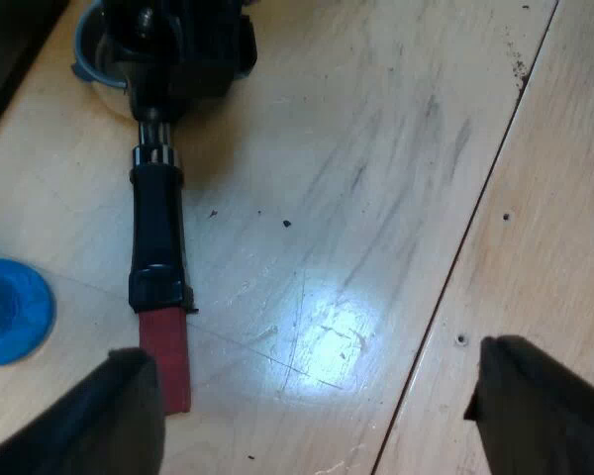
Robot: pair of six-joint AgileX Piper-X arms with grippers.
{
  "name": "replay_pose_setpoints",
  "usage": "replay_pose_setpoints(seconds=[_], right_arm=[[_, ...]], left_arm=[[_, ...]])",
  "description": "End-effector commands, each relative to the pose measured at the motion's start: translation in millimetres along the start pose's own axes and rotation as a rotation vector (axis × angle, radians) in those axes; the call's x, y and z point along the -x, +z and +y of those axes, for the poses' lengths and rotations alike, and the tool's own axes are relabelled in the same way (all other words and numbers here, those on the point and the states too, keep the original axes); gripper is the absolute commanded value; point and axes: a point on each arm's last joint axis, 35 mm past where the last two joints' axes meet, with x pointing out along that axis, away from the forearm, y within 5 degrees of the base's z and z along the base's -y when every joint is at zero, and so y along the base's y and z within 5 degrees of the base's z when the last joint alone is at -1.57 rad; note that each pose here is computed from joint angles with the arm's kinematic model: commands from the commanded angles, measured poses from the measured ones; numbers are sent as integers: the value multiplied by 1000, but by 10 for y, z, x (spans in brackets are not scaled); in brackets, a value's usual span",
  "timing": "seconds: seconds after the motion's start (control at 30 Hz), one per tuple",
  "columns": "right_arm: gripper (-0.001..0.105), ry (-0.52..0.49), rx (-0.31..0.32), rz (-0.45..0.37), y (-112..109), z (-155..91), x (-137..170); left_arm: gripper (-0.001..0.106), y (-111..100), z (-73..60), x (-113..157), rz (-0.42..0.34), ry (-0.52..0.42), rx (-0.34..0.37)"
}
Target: Put the handle in the coffee machine
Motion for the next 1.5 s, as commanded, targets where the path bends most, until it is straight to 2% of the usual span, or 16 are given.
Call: replay_pose_setpoints(seconds=[0.03, 0.23, 0.5, 0.57, 0.63, 0.87, 1.0, 1.03, 1.27, 1.37, 1.5], right_arm=[[78, -17, 20, 6, 17, -17, -54], [78, -18, 23, -32, 60, -17, -71], [76, 12, 16, -7, 31, -32, -73], [71, 12, 16, -7, 31, -32, -73], [60, 12, 16, -7, 31, -32, -73], [43, 12, 16, -7, 31, -32, -73], [13, 16, -9, 0, 23, -31, -73], [0, 32, -12, -5, 28, -20, -56], [0, 58, -28, -46, 47, -18, 174], [0, 58, -28, -40, 21, -22, 292], [0, 52, -74, -10, -63, -30, 525]], left_arm=[[67, 11, -7, 21, -11, -7, 7], [67, 11, -7, 21, -11, -7, 7], [67, 11, -7, 21, -11, -7, 7], [67, 11, -7, 21, -11, -7, 7], [67, 11, -7, 21, -11, -7, 7], [67, 11, -7, 21, -11, -7, 7], [67, 11, -7, 21, -11, -7, 7], [67, 11, -7, 21, -11, -7, 7], [67, 11, -7, 21, -11, -7, 7], [67, 17, -8, 22, -16, -7, -2], [67, 29, -8, 22, -27, -7, -10]])
